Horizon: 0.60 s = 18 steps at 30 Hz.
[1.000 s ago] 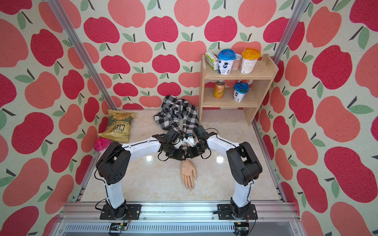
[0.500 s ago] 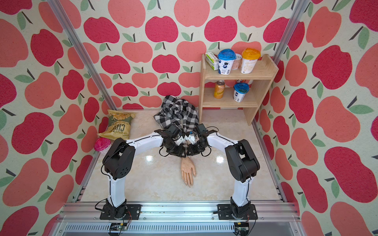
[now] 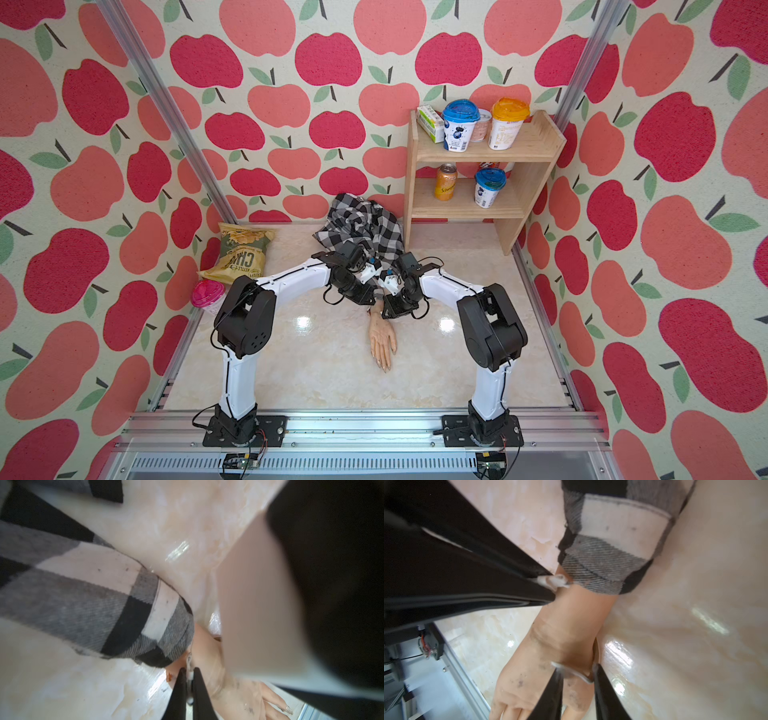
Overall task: Take off the watch
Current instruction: Untie the watch from the hand.
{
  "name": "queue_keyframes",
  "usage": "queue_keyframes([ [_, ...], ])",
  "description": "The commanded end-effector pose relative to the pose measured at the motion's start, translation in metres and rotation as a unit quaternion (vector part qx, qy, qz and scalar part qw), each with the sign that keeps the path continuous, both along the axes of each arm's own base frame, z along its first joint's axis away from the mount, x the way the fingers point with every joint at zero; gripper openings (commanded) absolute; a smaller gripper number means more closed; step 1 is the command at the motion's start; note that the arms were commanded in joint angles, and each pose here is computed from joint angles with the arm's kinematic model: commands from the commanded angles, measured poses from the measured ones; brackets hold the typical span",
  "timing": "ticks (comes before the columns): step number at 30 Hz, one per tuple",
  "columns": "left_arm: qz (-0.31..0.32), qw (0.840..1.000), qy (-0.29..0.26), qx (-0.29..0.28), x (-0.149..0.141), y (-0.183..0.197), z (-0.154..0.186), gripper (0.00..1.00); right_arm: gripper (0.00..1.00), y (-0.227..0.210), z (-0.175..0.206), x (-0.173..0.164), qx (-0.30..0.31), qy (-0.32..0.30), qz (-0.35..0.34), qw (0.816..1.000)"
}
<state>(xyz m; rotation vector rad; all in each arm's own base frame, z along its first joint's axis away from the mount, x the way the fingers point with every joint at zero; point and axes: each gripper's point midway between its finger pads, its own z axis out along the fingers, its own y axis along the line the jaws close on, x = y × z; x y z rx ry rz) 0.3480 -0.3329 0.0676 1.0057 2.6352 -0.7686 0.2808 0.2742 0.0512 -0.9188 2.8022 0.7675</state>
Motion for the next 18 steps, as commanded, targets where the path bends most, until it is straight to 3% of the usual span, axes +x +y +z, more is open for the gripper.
queue_keyframes([
  [1,-0.048,0.999,-0.019,0.002,-0.005,-0.013,-0.01,0.03,0.27,-0.005,-0.006,-0.019,-0.05,0.006,0.024,0.998],
  [10,-0.035,0.999,-0.014,0.008,-0.012,-0.004,-0.012,0.0,0.04,-0.025,-0.004,-0.008,-0.094,-0.043,-0.009,0.995],
  [18,0.031,0.999,-0.035,0.002,-0.015,0.013,0.003,0.0,0.04,-0.042,-0.014,-0.001,-0.115,-0.051,-0.059,0.99],
])
